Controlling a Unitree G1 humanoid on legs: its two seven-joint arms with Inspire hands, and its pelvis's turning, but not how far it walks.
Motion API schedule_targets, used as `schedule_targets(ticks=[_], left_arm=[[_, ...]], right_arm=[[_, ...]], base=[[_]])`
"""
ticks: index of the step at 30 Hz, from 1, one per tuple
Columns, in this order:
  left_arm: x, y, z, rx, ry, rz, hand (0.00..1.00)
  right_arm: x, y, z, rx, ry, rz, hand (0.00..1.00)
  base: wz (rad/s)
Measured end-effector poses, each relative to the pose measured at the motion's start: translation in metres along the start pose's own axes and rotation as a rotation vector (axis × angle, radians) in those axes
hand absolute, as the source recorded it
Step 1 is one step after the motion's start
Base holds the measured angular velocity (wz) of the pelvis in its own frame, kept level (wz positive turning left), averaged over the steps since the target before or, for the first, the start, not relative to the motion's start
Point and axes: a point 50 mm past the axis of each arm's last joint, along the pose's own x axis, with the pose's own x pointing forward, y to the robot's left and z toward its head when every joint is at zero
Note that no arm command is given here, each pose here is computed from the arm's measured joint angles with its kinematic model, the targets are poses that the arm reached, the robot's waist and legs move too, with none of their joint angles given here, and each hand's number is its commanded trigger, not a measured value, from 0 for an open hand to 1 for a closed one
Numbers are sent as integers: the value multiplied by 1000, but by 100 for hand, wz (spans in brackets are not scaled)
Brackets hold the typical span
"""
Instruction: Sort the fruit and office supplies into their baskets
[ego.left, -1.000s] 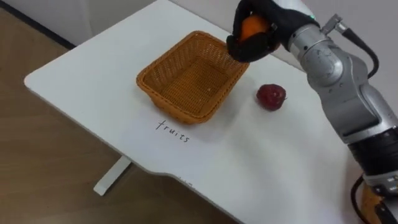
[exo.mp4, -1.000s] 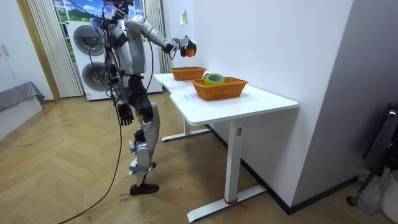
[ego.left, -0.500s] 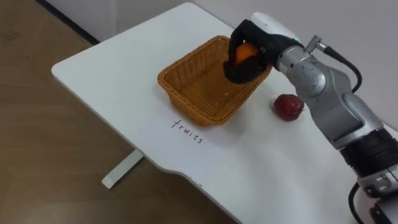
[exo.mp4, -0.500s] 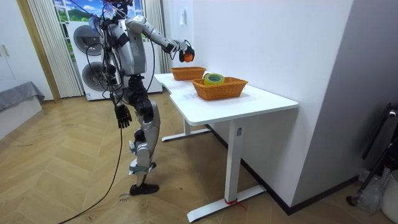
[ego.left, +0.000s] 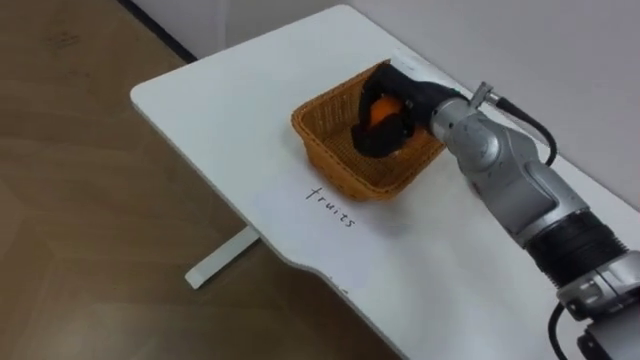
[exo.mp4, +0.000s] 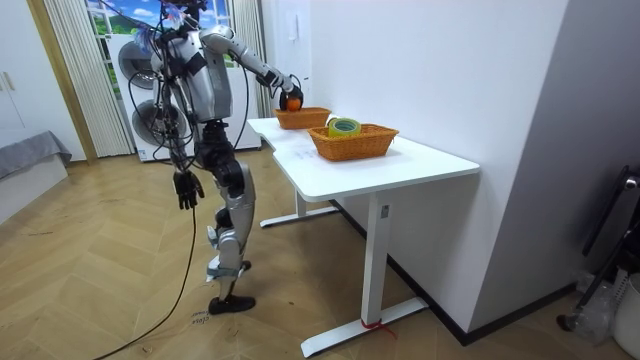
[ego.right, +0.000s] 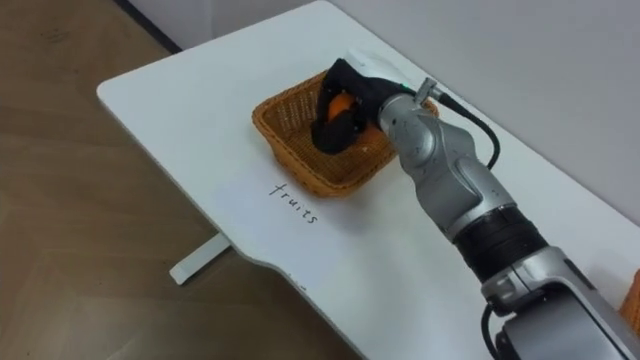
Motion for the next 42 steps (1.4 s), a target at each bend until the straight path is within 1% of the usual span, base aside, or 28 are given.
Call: schedule_targets(ticks=[5,6,7,8,9,24,42], left_arm=[[0,0,1,0,-7,-16,0],[0,0,2,-1,-8,-16,0],[0,0,2,-1,-9,-16,0],[0,0,2,0,-9,-16,0],[0,0,2,-2,-10,-17,0],[0,3,3,-2,-13,-9,0],[0,2,4,0,-18,-11,0]], right_arm=[[1,3,-11,4,48,0,100],[1,3,-12,5,54,1,80],[1,4,-13,5,59,2,73],[2,5,-16,6,70,2,27],[2,5,-17,6,74,-2,0],[1,1,-15,-21,66,-64,0],[1,0,-13,-23,51,-65,0]], base=[[0],[0],[0],[0],[0],[0],[0]])
